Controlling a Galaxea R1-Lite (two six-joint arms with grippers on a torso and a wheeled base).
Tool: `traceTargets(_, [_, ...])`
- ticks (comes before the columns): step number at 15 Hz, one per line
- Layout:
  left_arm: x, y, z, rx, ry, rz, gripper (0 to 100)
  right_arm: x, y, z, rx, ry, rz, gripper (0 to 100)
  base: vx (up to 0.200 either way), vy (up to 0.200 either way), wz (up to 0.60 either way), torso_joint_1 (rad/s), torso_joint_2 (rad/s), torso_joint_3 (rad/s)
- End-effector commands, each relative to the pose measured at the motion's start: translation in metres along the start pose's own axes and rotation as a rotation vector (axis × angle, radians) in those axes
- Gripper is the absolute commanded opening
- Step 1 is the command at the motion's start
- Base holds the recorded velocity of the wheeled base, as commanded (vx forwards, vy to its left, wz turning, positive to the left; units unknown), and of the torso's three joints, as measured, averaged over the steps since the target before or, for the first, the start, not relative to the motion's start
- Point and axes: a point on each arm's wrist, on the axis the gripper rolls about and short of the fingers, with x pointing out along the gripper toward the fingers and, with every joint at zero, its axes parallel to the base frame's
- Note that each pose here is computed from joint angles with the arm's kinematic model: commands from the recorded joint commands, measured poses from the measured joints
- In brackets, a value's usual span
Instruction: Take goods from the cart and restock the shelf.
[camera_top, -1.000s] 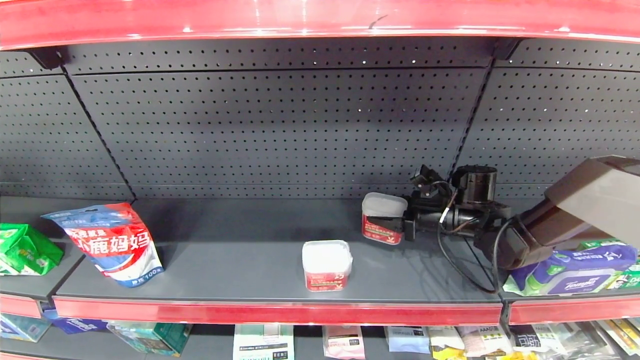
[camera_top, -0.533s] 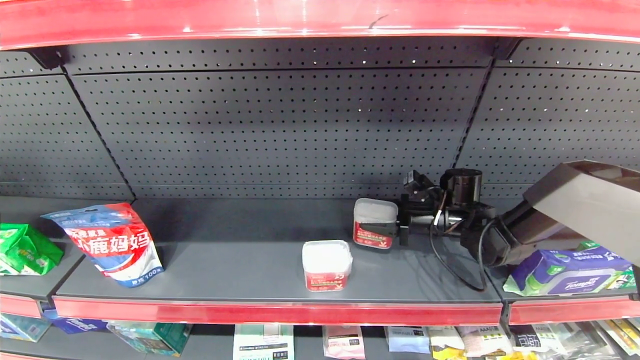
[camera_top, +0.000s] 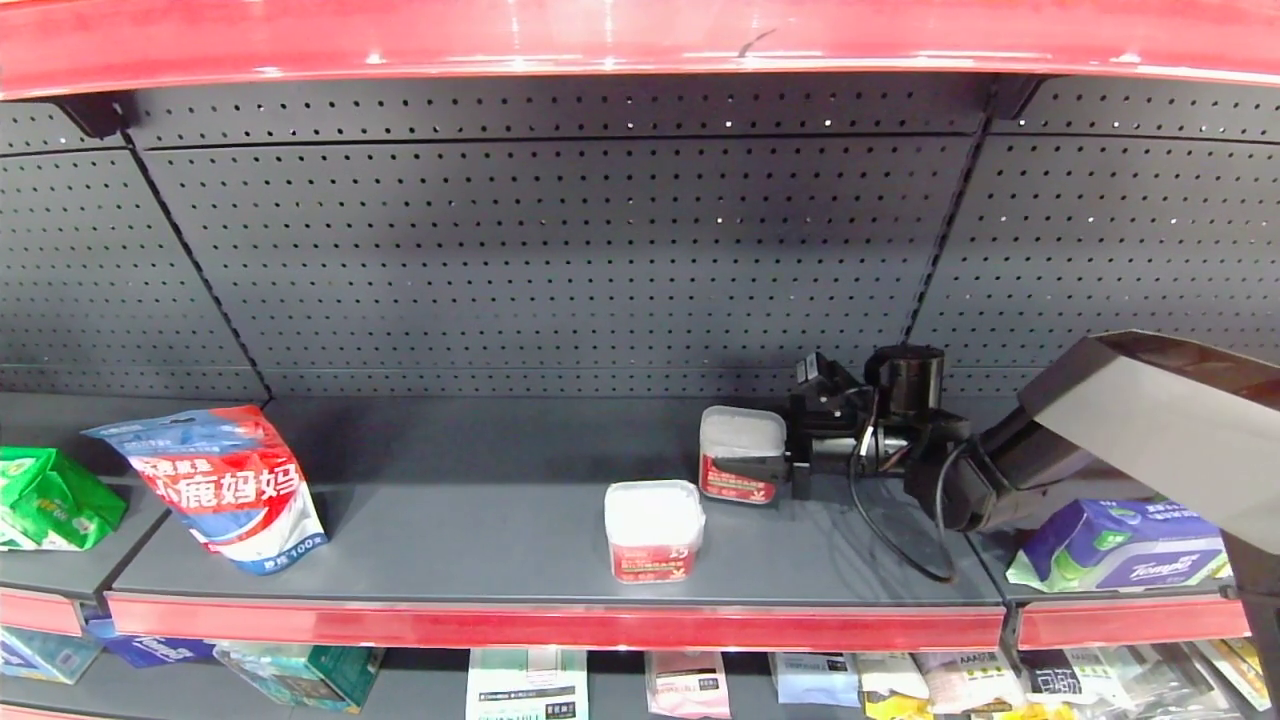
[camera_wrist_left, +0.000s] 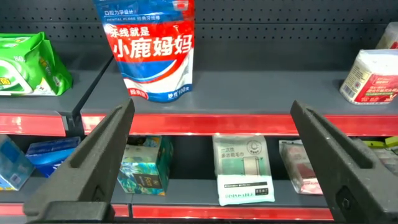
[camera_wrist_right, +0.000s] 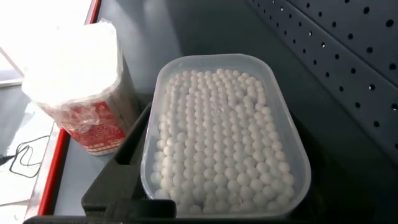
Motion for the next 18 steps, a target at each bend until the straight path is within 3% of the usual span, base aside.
traceTargets(1, [0.0,0.0,0.0,0.0,0.0,0.0,100,0.002,-0.002,-0.004,0.003,0.002,0.0,0,0.0,0.0,0.0,0.0,0.0,0.0])
traceTargets(18, [0.0,0.0,0.0,0.0,0.0,0.0,100,0.021,0.001,-0.012,0.007,0.007,0.023,0,0.0,0.0,0.0,0.0,0.0,0.0])
